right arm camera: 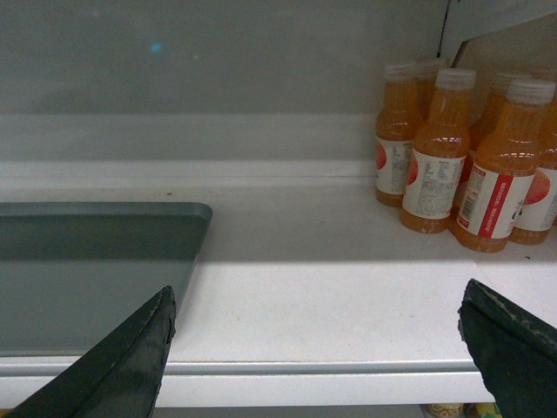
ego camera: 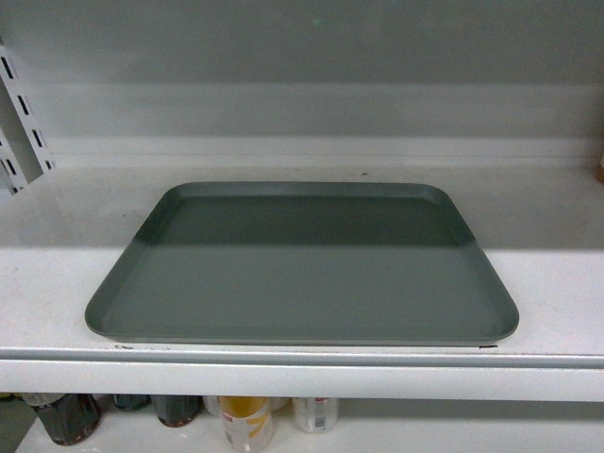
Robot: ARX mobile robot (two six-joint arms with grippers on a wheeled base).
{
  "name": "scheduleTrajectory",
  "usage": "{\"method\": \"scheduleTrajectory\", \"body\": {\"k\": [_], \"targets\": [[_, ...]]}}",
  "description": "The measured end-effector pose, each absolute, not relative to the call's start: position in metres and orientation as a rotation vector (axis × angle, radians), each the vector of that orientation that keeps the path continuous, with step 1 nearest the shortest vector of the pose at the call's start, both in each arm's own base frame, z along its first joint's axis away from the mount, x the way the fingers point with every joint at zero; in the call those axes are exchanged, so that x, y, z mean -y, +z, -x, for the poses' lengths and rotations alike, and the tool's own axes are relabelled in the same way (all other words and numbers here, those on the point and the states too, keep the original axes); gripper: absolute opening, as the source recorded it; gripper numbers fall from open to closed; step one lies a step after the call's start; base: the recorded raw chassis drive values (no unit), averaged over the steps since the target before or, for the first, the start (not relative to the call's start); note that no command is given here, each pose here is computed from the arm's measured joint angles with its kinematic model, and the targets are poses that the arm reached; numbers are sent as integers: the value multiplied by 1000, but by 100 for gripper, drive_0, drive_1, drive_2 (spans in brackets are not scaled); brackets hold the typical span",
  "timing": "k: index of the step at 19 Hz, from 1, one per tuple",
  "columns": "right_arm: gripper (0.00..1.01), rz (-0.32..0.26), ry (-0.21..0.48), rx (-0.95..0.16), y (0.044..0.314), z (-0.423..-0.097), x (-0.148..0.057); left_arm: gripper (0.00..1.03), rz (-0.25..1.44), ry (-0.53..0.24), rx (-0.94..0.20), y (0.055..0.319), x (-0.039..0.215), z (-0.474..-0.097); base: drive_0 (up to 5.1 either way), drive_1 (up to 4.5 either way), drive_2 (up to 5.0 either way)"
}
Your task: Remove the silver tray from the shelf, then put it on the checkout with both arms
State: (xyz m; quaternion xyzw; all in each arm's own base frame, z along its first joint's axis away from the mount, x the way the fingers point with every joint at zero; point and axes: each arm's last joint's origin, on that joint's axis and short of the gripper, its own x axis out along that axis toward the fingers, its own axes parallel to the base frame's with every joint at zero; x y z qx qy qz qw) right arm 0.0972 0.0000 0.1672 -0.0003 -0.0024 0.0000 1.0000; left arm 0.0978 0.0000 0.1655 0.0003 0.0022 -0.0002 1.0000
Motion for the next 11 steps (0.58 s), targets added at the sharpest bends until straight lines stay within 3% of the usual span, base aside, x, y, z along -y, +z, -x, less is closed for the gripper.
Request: {"method": "scheduleTrajectory", "body": {"k": [4,5,6,7,9,11], "targets": [[98,1,0,5,167,-97,0,98,-1,0,-5,165,0,-98,0,0,0],[98,-10,-8,-10,166,-97,0,98,8,20,-77,164,0,-97,0,0,0],[98,-62,-50,-76,163,-100,-2,98,28,70,-233,165,-1,-100,0,0,0],[98,-105,-62,-102,162,-104,-3,98,39,73,-269,170,-2,-107,0,0,0],[98,-148,-57,-104,163,-114,-6,98,53,48,-245,174,-4,-119,0,0,0],[98,-151,-34,-76,171,-126,-9,98,59,16,-226,179,-5,-134,0,0,0]]}}
